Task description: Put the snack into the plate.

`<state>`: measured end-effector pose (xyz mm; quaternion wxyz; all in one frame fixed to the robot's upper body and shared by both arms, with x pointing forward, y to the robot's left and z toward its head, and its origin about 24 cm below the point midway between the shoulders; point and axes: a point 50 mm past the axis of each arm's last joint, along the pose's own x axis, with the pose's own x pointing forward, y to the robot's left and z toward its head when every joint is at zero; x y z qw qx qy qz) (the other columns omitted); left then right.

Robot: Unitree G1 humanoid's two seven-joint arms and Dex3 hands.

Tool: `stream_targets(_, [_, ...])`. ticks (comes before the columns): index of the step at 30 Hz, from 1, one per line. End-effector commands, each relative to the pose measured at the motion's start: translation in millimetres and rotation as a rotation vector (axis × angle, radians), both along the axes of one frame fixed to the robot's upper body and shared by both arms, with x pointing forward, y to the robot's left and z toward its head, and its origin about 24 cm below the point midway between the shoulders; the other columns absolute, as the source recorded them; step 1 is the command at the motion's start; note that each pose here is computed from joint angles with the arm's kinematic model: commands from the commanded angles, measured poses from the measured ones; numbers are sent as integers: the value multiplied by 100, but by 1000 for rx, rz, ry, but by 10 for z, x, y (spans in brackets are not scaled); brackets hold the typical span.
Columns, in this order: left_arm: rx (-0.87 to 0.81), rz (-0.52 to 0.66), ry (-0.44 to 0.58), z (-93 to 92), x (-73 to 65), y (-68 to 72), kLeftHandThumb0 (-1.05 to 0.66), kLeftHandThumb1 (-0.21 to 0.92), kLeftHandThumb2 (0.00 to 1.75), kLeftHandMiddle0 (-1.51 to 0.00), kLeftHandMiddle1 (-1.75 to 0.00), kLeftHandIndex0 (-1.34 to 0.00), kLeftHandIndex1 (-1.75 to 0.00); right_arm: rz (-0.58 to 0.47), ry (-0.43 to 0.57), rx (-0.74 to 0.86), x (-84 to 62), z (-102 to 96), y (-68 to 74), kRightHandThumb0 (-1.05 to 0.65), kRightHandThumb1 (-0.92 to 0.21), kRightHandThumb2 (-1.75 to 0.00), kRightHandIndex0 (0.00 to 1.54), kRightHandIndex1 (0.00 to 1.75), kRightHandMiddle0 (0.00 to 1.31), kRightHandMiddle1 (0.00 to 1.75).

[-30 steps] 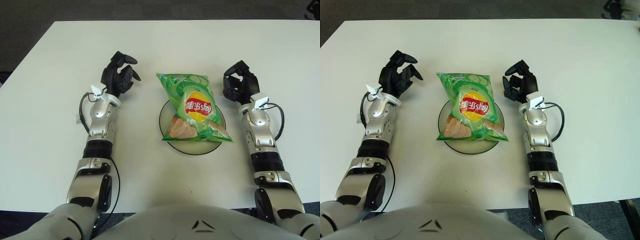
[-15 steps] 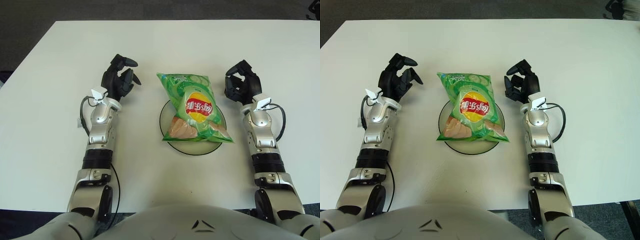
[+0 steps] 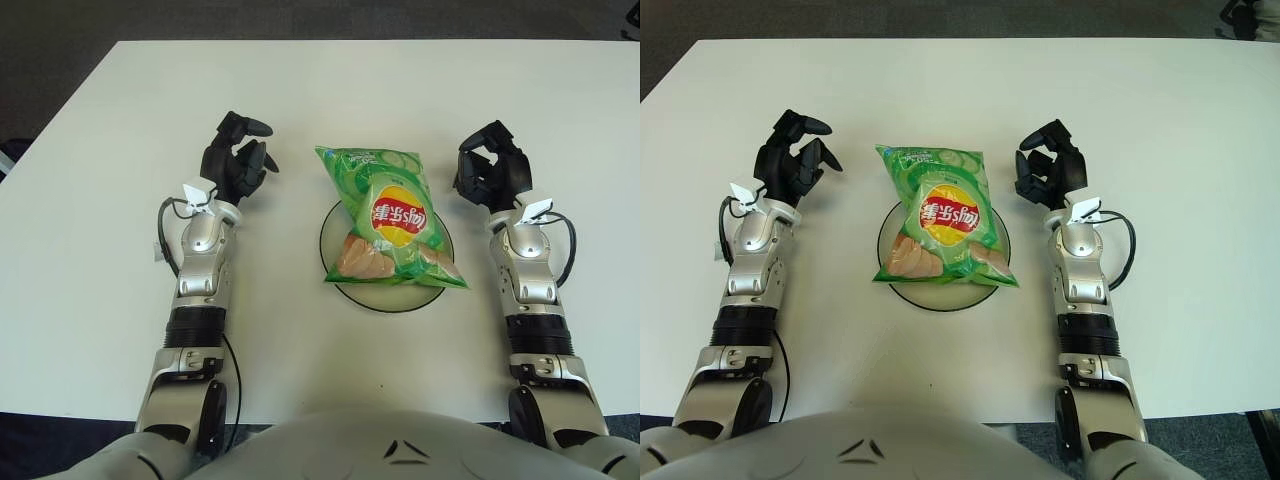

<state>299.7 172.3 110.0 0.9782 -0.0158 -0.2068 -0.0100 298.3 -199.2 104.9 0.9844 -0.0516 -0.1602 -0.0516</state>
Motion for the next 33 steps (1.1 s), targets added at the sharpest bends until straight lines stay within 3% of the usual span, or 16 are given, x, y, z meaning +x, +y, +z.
stream_targets(1, [-33, 45, 158, -524, -194, -12, -35, 92, 36, -82, -174, -37, -158, -50, 199, 62, -232, -548, 0, -38, -69, -82, 87, 175, 34, 175])
stream_targets(33, [-64, 39, 182, -568, -175, -15, -35, 92, 38, -84, -175, -35, -160, -65, 183, 63, -303, -542, -13, -37, -72, -78, 84, 175, 32, 175])
